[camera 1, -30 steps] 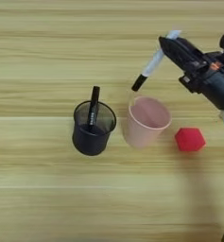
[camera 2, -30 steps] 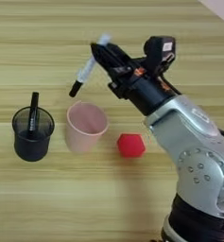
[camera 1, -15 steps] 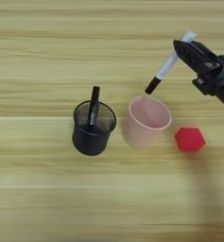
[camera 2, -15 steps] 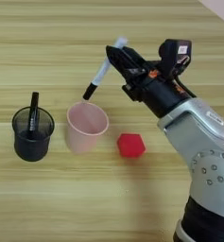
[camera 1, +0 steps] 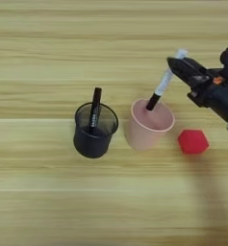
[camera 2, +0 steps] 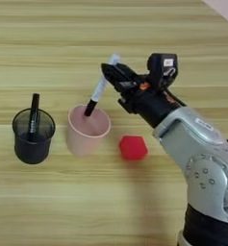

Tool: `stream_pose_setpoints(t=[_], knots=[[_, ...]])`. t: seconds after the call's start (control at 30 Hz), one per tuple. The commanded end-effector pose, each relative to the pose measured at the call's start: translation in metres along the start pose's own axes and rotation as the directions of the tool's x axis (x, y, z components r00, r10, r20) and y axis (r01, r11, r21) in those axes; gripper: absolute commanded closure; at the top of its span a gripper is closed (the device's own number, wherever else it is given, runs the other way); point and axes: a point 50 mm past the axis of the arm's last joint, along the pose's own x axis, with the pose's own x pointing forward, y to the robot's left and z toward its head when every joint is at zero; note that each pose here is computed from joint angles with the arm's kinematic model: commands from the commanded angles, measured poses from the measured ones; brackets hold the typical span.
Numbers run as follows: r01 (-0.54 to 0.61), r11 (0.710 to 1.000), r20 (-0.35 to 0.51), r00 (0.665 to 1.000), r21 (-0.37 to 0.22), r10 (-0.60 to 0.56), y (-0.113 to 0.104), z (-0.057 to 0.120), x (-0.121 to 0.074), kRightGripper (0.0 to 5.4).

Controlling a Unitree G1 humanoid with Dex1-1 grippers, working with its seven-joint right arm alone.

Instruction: Move the objects on the table

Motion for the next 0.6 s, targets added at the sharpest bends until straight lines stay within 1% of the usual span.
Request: stream_pose_setpoints(t=[0.03, 0.2, 0.6], knots=[[-0.007, 0.995, 0.062, 0.998, -0.102, 0.014, 0.003, 0.016, 0.003, 4.67], [-0.028, 0.993, 0.020, 0.999, -0.112, 0.030, 0.005, 0.006, 0.006, 4.67], [-0.048, 0.989, -0.029, 0.999, -0.139, 0.044, 0.004, -0.005, 0.008, 4.67]])
